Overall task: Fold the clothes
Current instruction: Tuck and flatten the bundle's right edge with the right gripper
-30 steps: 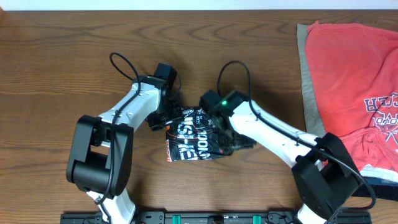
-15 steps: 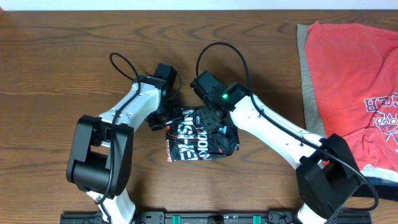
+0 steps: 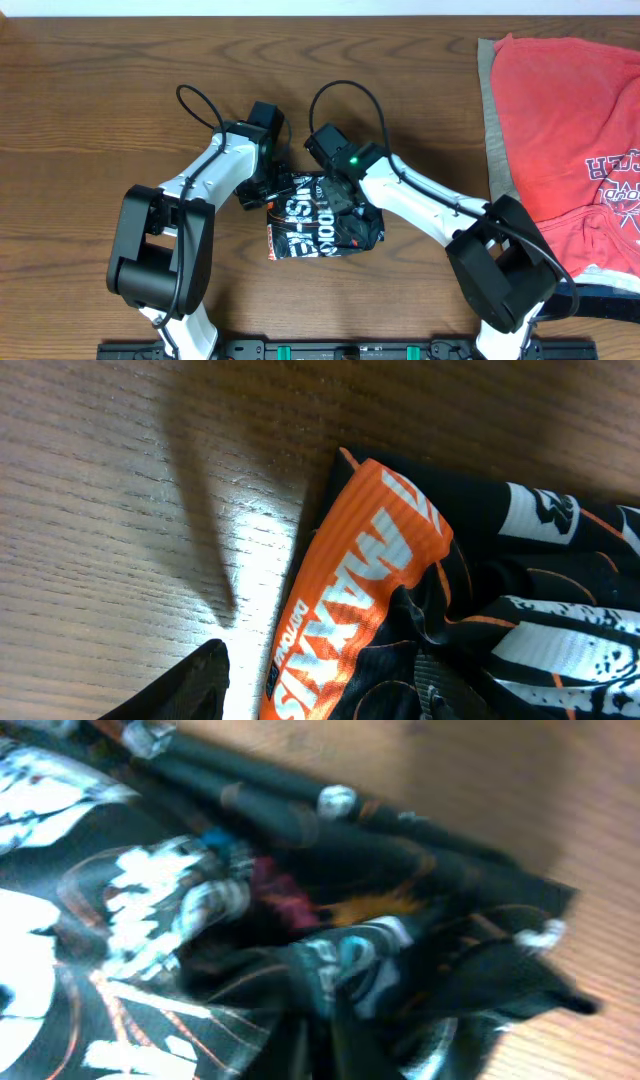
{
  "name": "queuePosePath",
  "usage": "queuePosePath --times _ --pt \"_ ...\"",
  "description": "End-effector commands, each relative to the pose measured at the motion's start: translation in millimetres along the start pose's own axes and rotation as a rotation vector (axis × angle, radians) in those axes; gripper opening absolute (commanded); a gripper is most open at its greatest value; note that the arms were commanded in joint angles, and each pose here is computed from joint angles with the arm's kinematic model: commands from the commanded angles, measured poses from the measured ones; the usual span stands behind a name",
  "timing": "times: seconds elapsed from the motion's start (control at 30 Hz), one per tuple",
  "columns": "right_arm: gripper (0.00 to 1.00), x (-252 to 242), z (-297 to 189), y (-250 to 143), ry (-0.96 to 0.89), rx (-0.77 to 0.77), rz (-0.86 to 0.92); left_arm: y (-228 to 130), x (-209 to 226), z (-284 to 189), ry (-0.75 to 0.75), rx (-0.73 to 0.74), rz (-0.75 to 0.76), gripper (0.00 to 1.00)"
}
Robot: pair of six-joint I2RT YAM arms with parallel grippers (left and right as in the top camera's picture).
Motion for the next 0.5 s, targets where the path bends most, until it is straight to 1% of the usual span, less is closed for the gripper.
queuePosePath --times 0.0,0.07,0.1,0.17,0.2,0.3,0.37,0.47 --pt "0.01 -42 2 18 -0.143 -0.069 0.11 -4 2 6 0.012 0.025 0.004 0.61" --pt "0.02 -61 4 24 -0.174 -0.083 0.154 -4 2 6 0.012 0.025 0.004 0.61" --pt "0.06 -71 4 26 -0.187 -0.083 0.175 -4 2 6 0.012 0.025 0.003 0.61" --pt "0.33 -88 6 27 -0.184 -0.07 0.221 -4 2 6 0.012 0.025 0.004 0.61" --pt "0.42 -92 7 27 -0.163 -0.06 0.237 -4 2 6 0.012 0.025 0.004 0.61" --pt "0.57 -91 9 23 -0.048 -0.003 0.257 -4 2 6 0.012 0.025 0.004 0.61" --pt "0.59 -86 10 15 0.018 0.049 0.252 -4 2 6 0.012 0.025 0.004 0.61" --pt "0.59 -86 8 3 0.015 0.112 0.25 -4 2 6 0.012 0.025 0.004 0.61"
Point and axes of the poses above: each gripper's point midway between its finger pads, its own z axis out along the fingers, its own x axis along the line the jaws close on, y = z × x, the point moved 5 cm from there along -z, back along the fingers, and after that the axes turned 2 degrees about z, right-handed, at the moved point
